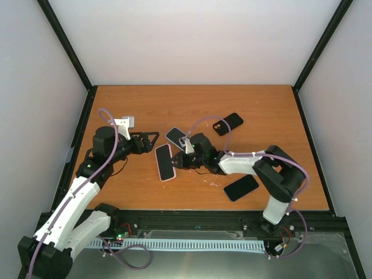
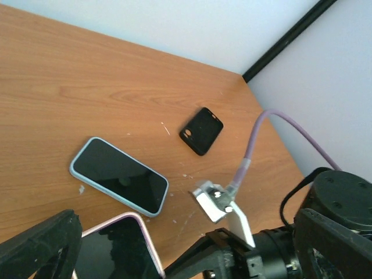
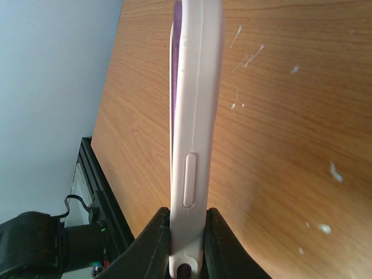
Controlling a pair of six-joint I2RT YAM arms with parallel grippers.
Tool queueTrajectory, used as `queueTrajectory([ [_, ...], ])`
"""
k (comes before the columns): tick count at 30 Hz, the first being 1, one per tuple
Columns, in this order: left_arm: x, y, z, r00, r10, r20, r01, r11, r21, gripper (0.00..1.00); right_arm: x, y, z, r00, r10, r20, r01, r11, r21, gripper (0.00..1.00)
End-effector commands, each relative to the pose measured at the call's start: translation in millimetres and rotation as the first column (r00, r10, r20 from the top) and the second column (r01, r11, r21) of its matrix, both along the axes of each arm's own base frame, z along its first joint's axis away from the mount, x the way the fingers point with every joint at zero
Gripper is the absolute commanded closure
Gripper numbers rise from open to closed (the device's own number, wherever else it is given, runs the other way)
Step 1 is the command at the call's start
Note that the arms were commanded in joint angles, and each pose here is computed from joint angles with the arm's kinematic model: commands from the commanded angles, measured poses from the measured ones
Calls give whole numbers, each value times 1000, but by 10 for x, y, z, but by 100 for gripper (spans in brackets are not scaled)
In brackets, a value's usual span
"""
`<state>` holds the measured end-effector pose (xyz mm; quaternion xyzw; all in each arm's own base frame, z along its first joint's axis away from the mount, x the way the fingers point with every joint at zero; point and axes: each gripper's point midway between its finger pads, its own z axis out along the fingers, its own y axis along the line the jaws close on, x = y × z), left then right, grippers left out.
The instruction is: Put the phone into the phone case
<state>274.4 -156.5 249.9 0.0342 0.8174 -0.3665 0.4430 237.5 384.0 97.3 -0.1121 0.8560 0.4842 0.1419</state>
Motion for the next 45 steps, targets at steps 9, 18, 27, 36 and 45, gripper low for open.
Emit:
queueTrajectory([
  [9, -9, 162, 139, 995, 76, 67, -80, 995, 51, 1, 143, 419, -211, 991, 131, 6, -131, 991, -33, 83],
  [18, 1, 171, 147, 995, 82, 64, -86, 995, 57, 0, 220, 298, -361, 995, 100, -2, -99, 981, -164, 70],
  [27, -4, 155, 256, 994, 54, 96, -63, 994, 87, 0, 509, -150, -175, 995, -85, 42, 93, 964, -248, 54],
  [36, -62, 160, 194, 996, 25, 83, -36, 990, 139, 1, 993, -948, -222, 928, -366, 76, 367, 854, -369, 59],
  [45, -100, 147, 178, 996, 0, 90, -14, 988, 155, 1, 1535, -1979, -306, 699, -687, 198, 672, 538, -509, 59],
])
